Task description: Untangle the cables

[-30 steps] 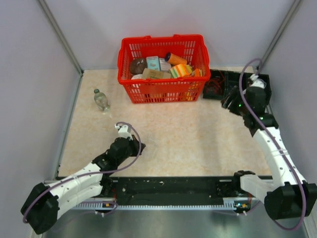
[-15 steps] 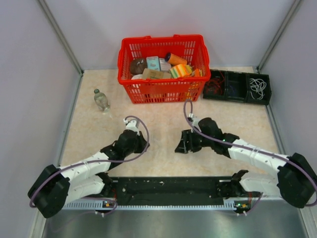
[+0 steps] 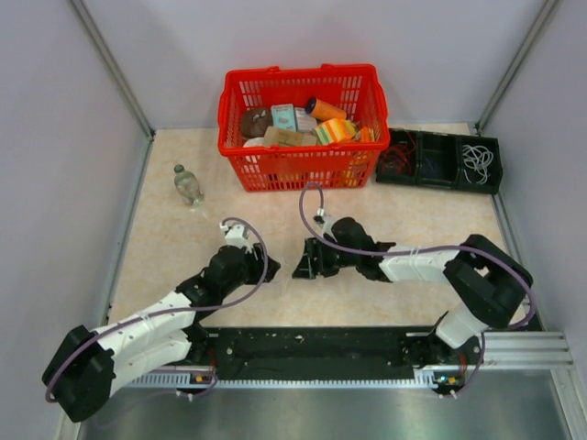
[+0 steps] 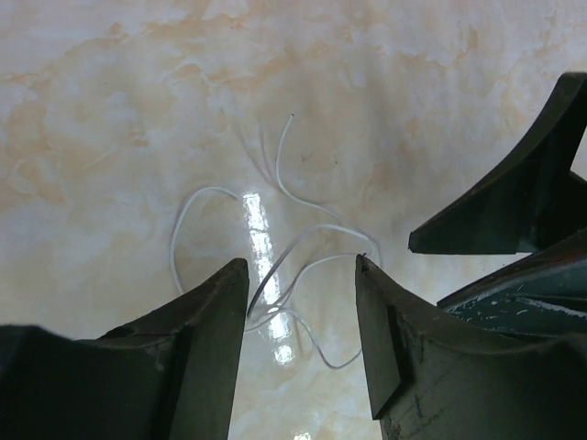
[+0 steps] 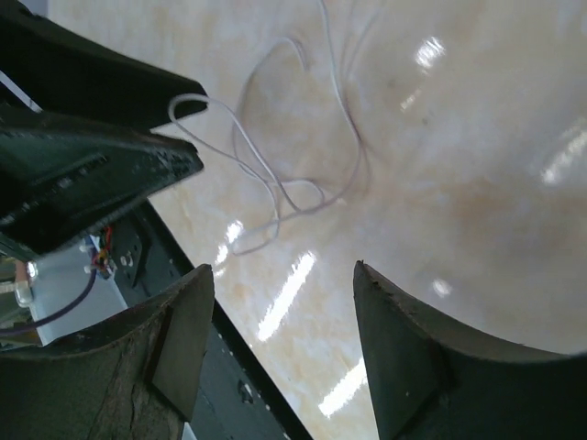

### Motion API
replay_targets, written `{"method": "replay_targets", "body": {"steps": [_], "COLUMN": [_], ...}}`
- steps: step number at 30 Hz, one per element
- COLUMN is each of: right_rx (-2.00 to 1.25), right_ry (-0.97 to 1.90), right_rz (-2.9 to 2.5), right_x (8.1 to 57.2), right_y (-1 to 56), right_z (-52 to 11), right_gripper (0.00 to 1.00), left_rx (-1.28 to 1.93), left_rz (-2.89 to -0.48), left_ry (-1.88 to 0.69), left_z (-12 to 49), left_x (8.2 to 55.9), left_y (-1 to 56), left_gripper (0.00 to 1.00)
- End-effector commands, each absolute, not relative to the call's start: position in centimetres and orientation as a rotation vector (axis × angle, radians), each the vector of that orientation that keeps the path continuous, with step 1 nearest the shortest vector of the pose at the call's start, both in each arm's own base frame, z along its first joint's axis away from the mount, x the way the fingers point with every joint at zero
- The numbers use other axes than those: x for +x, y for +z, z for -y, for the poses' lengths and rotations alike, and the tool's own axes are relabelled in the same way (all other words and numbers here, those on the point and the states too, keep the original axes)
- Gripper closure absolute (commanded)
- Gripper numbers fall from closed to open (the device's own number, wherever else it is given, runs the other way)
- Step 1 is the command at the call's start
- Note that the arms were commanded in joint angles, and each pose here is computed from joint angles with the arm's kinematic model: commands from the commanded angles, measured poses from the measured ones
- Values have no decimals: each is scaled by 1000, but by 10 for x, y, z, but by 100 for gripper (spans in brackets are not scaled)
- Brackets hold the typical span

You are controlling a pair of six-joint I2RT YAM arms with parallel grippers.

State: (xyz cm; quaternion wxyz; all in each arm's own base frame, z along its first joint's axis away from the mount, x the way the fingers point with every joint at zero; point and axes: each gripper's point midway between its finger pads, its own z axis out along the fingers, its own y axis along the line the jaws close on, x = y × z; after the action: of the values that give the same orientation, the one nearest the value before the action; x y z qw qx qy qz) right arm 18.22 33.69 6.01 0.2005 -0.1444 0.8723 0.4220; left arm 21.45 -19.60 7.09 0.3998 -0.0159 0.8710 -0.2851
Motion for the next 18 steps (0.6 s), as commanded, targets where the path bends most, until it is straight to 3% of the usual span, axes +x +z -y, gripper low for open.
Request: {"method": "replay_targets", "body": {"steps": [1, 13, 15, 18], "right_rx": [-454, -428, -436, -422], "right_ry": [1249, 1128, 1111, 1093], "right_rz": [-2284, -2366, -2376, -2400], "right_x": [202, 214, 213, 212], "right_y": [90, 67, 64, 57], "right_z": [-374, -392, -396, -398], "right_gripper": [37, 37, 40, 52], "left_rx": [-101, -243, -246, -244], "left_rz": [-2102, -1919, -1919, -1924], "left_ry": [-745, -777, -776, -771], "left_z": [187, 159, 159, 159], "left_x": [216, 212, 212, 212], "left_y": [82, 93, 92, 91], "left_gripper": [44, 36, 36, 37]}}
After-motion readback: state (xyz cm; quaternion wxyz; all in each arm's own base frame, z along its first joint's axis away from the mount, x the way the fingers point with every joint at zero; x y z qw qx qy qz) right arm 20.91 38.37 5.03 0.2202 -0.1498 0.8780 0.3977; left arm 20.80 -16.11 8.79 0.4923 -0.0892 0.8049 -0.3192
